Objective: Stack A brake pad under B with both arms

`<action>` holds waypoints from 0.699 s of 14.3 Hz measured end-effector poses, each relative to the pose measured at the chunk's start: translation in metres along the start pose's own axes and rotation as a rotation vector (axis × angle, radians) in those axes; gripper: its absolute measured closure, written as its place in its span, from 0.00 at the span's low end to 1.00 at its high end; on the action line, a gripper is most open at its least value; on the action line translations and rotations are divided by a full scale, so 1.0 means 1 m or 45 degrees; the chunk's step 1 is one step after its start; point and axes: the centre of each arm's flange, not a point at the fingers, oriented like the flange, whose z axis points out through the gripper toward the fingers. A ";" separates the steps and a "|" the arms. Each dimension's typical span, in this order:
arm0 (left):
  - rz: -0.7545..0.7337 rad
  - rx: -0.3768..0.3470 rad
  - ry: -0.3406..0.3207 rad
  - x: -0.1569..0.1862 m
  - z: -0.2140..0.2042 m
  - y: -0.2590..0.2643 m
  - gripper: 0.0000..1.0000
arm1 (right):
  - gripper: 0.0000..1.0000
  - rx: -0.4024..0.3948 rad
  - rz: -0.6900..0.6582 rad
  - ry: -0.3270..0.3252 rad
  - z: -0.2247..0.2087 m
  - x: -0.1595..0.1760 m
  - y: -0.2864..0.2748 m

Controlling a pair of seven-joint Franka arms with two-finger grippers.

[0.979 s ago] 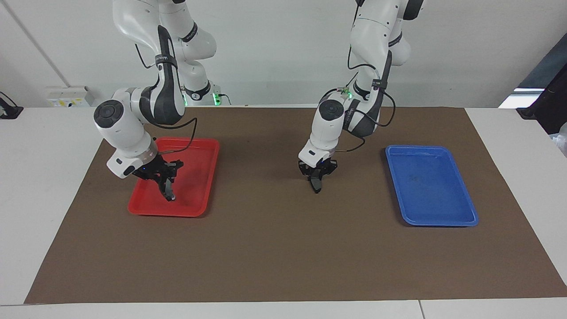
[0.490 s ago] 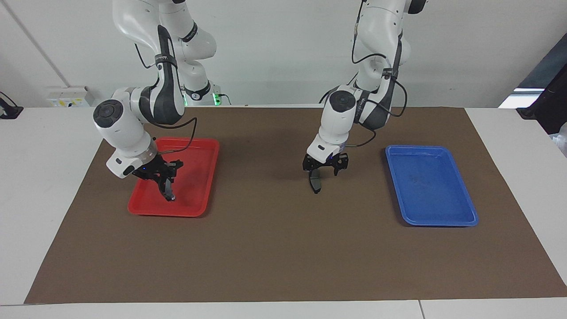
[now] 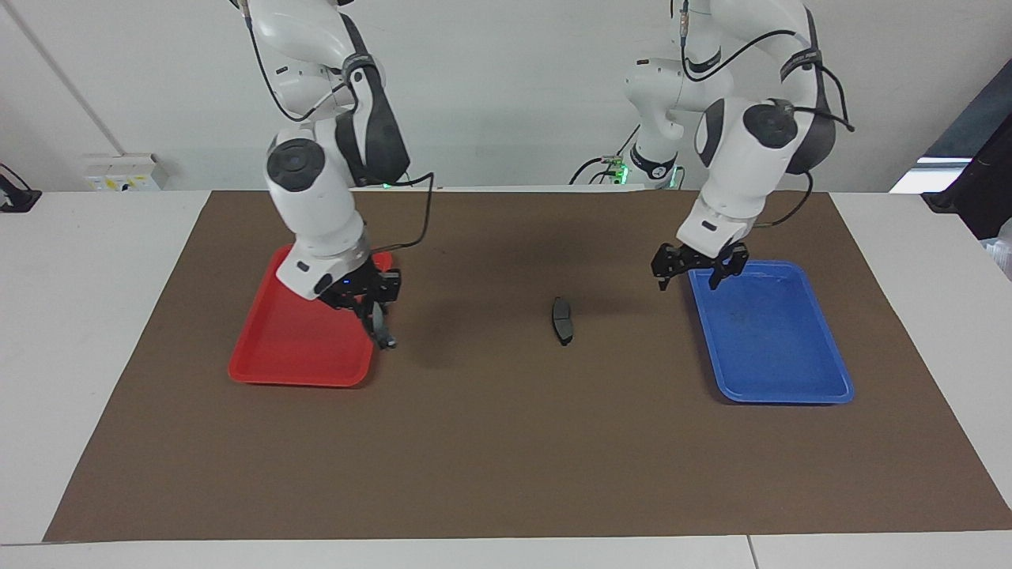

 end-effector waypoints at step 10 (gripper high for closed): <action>0.011 0.005 -0.118 -0.002 -0.160 -0.086 0.00 | 0.58 0.026 0.045 0.041 0.143 -0.024 -0.259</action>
